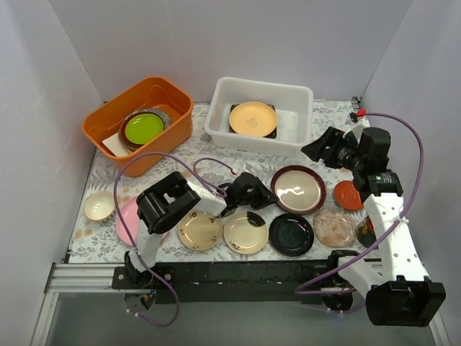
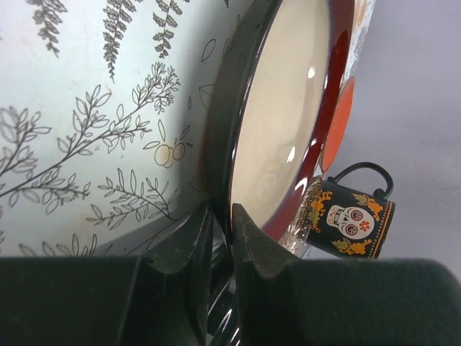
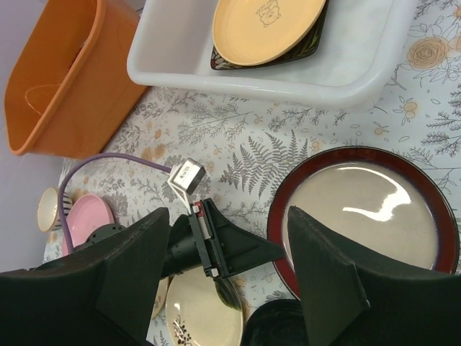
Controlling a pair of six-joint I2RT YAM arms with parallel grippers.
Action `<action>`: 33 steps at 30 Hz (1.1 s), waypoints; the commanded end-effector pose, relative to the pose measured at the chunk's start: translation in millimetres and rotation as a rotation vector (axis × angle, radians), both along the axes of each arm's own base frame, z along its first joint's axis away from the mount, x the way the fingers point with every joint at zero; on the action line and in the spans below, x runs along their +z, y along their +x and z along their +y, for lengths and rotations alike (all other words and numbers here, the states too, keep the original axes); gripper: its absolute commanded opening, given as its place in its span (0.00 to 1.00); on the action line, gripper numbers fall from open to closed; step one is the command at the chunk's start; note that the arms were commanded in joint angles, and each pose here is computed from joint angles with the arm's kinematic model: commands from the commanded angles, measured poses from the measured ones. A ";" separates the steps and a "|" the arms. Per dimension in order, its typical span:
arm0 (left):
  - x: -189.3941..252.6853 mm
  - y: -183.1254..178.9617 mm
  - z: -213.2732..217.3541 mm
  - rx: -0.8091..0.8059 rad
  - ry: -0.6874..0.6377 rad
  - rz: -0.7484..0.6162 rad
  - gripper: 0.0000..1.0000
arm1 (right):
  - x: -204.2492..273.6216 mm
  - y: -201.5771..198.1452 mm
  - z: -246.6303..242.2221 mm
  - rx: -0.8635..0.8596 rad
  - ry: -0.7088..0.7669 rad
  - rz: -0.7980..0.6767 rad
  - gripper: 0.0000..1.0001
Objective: Place the plates into the plastic bin on the countertop
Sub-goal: Pick up the plate at the center of the board.
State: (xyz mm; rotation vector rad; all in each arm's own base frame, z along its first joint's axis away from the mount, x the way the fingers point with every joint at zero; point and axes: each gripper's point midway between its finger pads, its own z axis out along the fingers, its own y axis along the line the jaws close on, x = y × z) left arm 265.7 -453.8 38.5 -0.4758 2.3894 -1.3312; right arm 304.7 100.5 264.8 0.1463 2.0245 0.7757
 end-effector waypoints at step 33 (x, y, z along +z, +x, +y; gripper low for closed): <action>188.0 1.4 27.0 0.042 -0.486 -0.152 0.00 | -83.5 -13.7 -38.6 -0.044 -0.160 0.161 0.77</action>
